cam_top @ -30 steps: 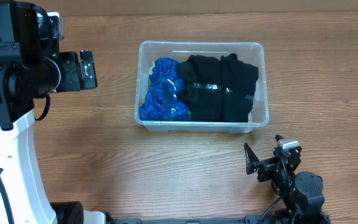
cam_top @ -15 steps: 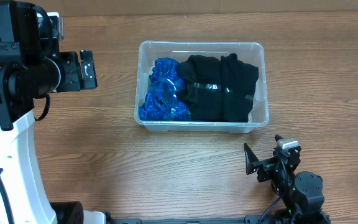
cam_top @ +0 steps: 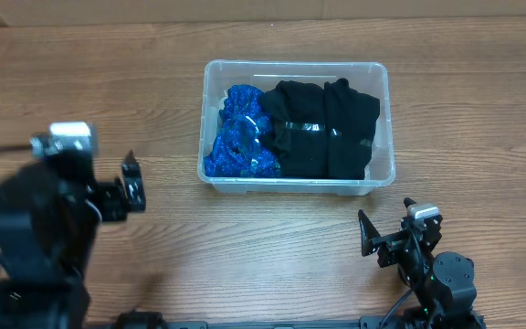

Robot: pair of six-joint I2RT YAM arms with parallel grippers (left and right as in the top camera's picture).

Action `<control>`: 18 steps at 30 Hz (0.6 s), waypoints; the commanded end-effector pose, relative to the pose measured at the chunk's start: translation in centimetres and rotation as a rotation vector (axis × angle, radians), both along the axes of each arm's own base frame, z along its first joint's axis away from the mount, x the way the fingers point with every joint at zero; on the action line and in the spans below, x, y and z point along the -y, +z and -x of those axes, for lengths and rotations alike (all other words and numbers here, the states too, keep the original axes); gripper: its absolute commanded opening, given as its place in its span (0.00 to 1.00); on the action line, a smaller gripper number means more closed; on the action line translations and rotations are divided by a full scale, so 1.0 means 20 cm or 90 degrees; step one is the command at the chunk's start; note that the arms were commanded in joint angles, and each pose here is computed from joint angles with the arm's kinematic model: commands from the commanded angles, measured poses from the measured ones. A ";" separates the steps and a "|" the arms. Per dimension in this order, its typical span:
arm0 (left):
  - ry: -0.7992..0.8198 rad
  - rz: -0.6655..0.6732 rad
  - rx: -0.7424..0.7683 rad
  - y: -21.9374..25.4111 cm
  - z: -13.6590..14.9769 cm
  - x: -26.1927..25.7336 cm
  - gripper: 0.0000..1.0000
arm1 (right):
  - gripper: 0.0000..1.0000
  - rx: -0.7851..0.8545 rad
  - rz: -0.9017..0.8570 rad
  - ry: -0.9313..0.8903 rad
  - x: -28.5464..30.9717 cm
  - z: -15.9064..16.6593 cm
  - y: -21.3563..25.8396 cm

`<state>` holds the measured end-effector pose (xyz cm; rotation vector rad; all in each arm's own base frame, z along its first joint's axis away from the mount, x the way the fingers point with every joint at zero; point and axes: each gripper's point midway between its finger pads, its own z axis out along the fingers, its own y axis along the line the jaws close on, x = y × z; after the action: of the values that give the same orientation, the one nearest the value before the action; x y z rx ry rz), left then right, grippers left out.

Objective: Pack container

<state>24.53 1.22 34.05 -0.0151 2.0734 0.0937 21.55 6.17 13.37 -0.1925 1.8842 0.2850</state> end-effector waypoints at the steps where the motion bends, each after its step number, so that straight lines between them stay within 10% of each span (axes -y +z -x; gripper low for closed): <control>1: -0.056 -0.006 0.025 -0.30 0.04 0.06 1.00 | 1.00 0.001 -0.005 -0.004 0.00 0.00 -0.01; 9: -0.057 0.027 0.047 -0.96 0.16 0.08 1.00 | 1.00 0.001 -0.005 -0.004 0.00 0.00 -0.01; 18: -0.051 0.039 0.047 -1.17 0.16 0.08 1.00 | 1.00 0.001 -0.005 -0.004 0.00 0.00 -0.01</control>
<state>21.19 -0.35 11.63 0.0423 1.9935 0.0003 21.54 6.17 13.34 -0.1925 1.8850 0.2849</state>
